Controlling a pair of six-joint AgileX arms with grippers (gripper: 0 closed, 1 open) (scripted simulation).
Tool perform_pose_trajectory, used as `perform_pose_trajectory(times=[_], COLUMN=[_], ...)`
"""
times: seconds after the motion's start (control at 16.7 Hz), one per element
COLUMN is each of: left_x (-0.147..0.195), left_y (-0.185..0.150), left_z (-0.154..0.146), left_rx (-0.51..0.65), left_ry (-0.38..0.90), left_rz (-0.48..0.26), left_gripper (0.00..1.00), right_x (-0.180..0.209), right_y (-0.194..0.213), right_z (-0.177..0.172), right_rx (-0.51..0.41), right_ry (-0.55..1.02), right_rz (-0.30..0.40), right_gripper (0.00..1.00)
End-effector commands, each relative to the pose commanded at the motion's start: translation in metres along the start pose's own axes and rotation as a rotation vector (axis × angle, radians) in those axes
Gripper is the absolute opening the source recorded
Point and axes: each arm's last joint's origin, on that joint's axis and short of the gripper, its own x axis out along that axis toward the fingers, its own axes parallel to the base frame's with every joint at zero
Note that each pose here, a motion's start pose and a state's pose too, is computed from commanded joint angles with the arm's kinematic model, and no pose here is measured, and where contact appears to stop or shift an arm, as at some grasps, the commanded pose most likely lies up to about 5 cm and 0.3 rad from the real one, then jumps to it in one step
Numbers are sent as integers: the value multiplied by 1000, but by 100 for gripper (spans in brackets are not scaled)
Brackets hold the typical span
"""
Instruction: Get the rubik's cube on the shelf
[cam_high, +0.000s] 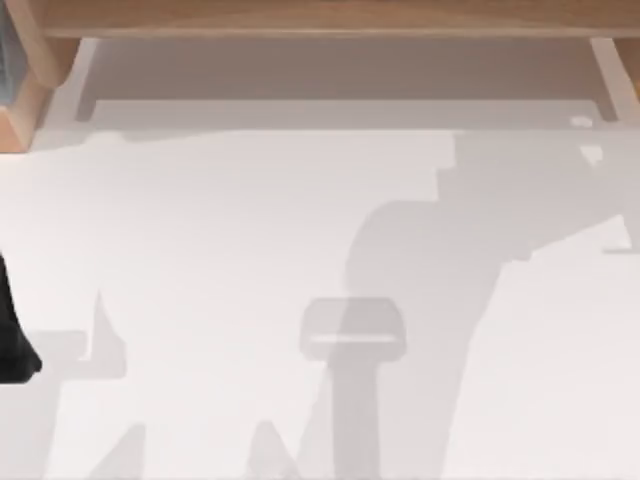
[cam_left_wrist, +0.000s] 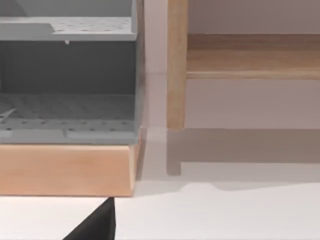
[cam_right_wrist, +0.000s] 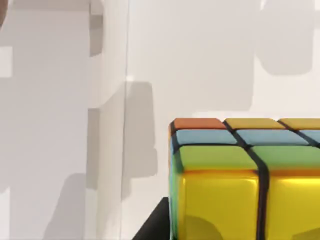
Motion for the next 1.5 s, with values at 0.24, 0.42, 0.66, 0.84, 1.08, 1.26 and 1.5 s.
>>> perform_pose_trajectory(times=[0.24,0.42,0.66,0.84,1.08,1.26,1.5], left_x=[0,0,0,0,0,0,0], left_y=[0,0,0,0,0,0,0], left_z=[0,0,0,0,0,0,0], left_rx=[0,0,0,0,0,0,0], left_ry=[0,0,0,0,0,0,0], left_rz=[0,0,0,0,0,0,0], left_gripper=[100,100,100,100,100,100,100], right_x=[-14,1,34,61,95,112,117], right_y=[84,161,265,339,419,460,488], right_z=[0,0,-12,-31,-64,-86,-102], right_rx=[-89,-182,-317,-409,-499,-525,-484], right_ry=[-54,-106,-203,-296,-466,-629,-883], right_rz=[103,203,334,416,479,484,425], right_gripper=[0,0,0,0,0,0,0])
